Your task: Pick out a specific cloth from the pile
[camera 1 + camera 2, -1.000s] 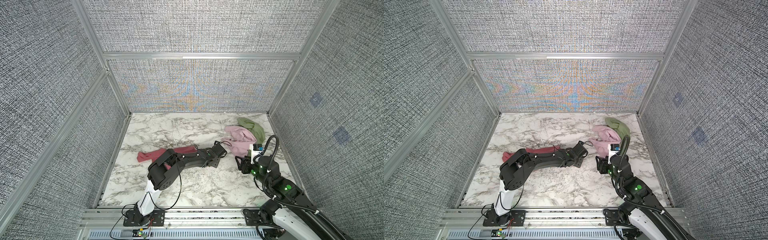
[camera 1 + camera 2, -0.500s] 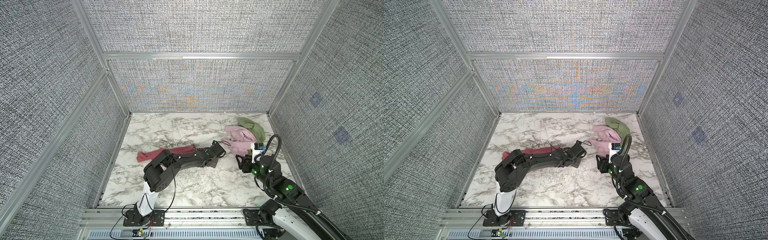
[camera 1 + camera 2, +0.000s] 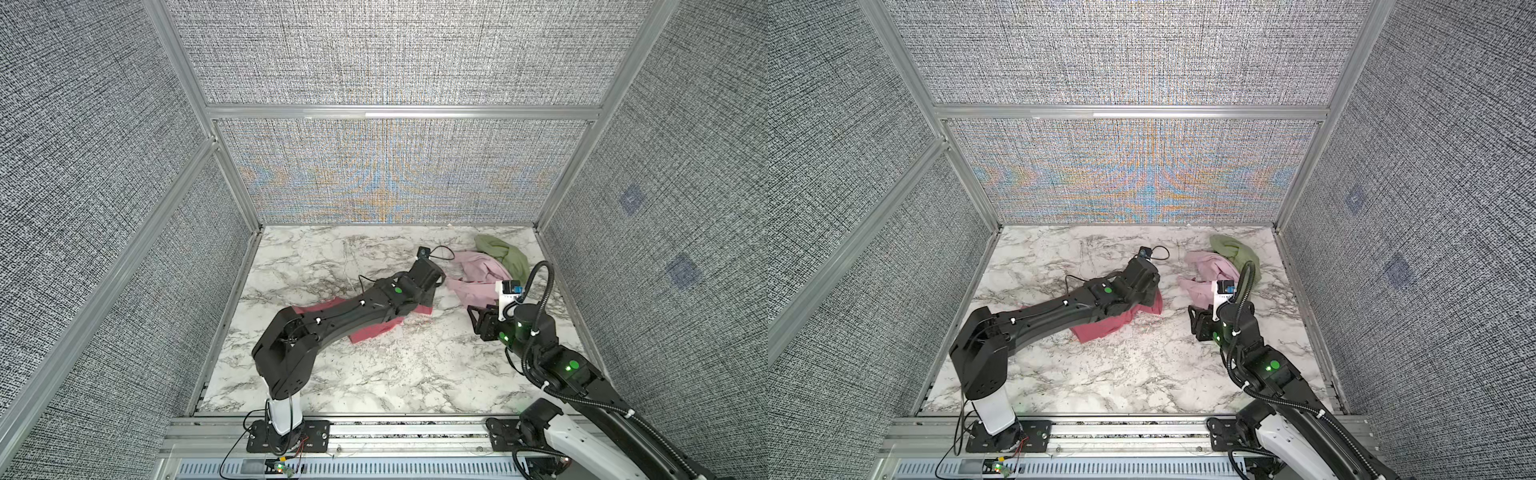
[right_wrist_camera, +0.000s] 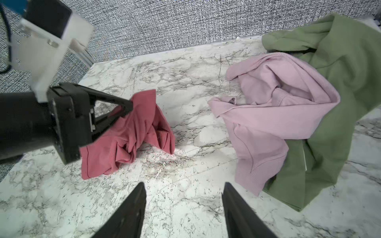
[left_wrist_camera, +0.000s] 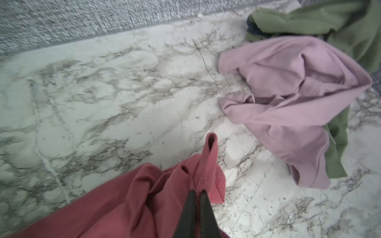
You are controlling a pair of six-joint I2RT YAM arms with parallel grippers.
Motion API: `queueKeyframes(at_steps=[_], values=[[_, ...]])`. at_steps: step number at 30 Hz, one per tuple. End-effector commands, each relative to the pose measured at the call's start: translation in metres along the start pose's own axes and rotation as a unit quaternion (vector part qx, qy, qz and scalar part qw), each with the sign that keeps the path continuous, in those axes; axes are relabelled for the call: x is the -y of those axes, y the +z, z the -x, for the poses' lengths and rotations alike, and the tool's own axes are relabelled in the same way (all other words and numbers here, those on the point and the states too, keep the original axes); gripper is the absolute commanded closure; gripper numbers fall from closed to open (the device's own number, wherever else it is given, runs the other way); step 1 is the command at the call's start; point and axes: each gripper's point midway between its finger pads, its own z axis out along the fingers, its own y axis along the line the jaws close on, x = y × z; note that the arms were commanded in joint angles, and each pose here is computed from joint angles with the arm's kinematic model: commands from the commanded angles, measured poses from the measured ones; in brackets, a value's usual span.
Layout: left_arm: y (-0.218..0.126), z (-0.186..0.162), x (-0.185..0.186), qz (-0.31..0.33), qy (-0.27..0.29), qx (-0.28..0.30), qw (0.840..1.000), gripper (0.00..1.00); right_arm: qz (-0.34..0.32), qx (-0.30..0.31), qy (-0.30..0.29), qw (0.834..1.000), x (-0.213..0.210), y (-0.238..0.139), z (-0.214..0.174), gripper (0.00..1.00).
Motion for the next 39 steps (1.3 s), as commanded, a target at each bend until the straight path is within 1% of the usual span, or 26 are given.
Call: queueKeyframes(at_steps=[1,3,4,9,13,15,18,23,28,33,35,39], values=[[-0.016,0.022,-0.028,0.026,-0.022,0.038,0.999,1.00,0.017,0.018,0.002,1.000,-0.009,0.000,0.015,0.39],[-0.030,0.027,-0.052,0.045,-0.038,0.053,0.997,1.00,0.025,0.025,0.001,0.999,-0.013,-0.002,0.020,0.39],[-0.035,0.025,-0.066,0.058,-0.048,0.058,0.995,1.00,0.024,0.017,-0.001,1.000,-0.014,0.002,0.019,0.39],[-0.074,0.018,-0.139,0.104,-0.106,0.094,0.984,1.00,0.036,0.016,-0.006,0.999,-0.022,0.007,0.026,0.39],[-0.109,0.002,-0.196,0.149,-0.154,0.131,0.968,1.00,0.048,0.014,-0.008,0.999,-0.030,0.013,0.031,0.39],[-0.120,-0.010,-0.222,0.170,-0.183,0.132,0.959,1.00,0.055,0.013,-0.009,0.998,-0.034,0.016,0.033,0.39],[-0.134,-0.025,-0.250,0.193,-0.211,0.136,0.948,1.00,0.066,0.007,-0.011,0.998,-0.040,0.022,0.035,0.39],[-0.136,-0.051,-0.283,0.226,-0.244,0.124,0.935,1.00,0.080,-0.005,-0.018,0.997,-0.050,0.031,0.038,0.39],[-0.130,-0.074,-0.306,0.252,-0.271,0.106,0.923,1.00,0.087,-0.008,-0.019,0.996,-0.054,0.035,0.040,0.39],[-0.123,-0.096,-0.322,0.268,-0.296,0.089,0.912,1.00,0.092,-0.009,-0.018,0.996,-0.056,0.036,0.040,0.39],[-0.122,-0.108,-0.329,0.283,-0.305,0.083,0.906,1.00,0.092,-0.010,-0.017,0.996,-0.056,0.036,0.039,0.39],[-0.116,-0.128,-0.335,0.284,-0.325,0.070,0.899,1.00,0.095,-0.009,-0.017,0.995,-0.057,0.036,0.039,0.39]])
